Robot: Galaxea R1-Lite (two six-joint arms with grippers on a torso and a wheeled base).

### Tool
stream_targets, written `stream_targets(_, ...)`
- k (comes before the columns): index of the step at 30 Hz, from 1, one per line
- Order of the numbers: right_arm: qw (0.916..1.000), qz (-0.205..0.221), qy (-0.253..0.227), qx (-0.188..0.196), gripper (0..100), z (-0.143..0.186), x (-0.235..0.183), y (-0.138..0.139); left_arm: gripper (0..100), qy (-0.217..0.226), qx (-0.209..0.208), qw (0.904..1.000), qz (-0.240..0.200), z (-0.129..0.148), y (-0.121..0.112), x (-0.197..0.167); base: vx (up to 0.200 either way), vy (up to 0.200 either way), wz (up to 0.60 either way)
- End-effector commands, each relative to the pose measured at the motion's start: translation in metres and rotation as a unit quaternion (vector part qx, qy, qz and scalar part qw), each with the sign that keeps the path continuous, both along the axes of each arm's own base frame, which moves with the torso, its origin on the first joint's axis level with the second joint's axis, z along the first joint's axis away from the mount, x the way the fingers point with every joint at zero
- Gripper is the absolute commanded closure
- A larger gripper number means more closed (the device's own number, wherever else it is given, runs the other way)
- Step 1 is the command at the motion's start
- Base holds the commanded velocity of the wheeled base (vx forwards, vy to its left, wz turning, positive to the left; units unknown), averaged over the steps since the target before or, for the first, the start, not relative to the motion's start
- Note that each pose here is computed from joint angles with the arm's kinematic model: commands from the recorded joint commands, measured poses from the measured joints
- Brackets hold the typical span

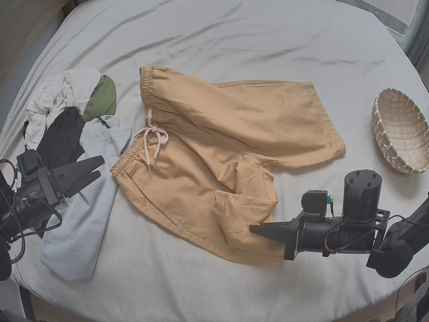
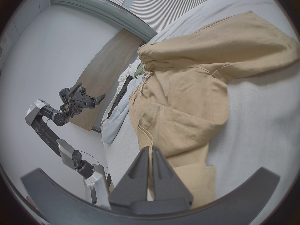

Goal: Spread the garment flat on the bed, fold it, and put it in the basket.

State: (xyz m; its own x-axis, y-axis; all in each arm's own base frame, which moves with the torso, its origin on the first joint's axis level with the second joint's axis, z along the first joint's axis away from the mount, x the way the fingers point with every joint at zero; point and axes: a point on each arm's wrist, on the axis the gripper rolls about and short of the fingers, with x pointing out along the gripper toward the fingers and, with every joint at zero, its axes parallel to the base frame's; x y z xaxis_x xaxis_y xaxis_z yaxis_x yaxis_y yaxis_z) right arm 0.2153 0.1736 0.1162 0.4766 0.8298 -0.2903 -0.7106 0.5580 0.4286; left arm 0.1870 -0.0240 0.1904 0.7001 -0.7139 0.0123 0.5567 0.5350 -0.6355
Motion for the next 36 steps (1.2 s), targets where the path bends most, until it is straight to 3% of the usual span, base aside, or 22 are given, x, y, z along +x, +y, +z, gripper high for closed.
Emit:
stream_targets(1,0.9998,-0.013,-0.01,0.008,100,0.007,-0.004,-0.011,0,-0.001,0.0,1.0,0.0,0.0,0.0,-0.001,0.0,0.0,0.0)
stream_targets(9,0.996,-0.072,-0.046,0.025,100,0.026,-0.001,-0.033,0,0.0,0.0,1.0,0.001,0.0,0.0,-0.001,0.0,0.0,0.0)
stream_targets(15,0.9873,-0.144,-0.063,0.025,100,0.033,-0.009,-0.064,0,-0.003,0.0,1.0,0.0,0.001,0.0,0.0,0.0,0.0,0.0)
stream_targets(21,0.9806,-0.179,-0.075,0.027,100,0.039,-0.017,-0.084,0,-0.005,0.0,1.0,0.0,0.002,0.0,0.0,0.0,0.0,0.0)
stream_targets(33,0.9616,-0.258,-0.091,0.027,100,0.045,-0.023,-0.121,0,-0.005,0.0,1.0,-0.007,0.002,-0.004,0.0,0.0,0.0,0.0)
stream_targets(35,0.951,-0.296,-0.09,0.013,100,0.042,-0.02,-0.131,0,-0.007,0.0,0.9999,-0.012,0.003,-0.006,0.0,0.0,0.0,0.0)
stream_targets(36,0.951,-0.296,-0.09,0.013,100,0.042,-0.02,-0.131,0,-0.007,0.0,0.9999,-0.012,0.003,-0.006,0.0,0.0,0.0,0.0)
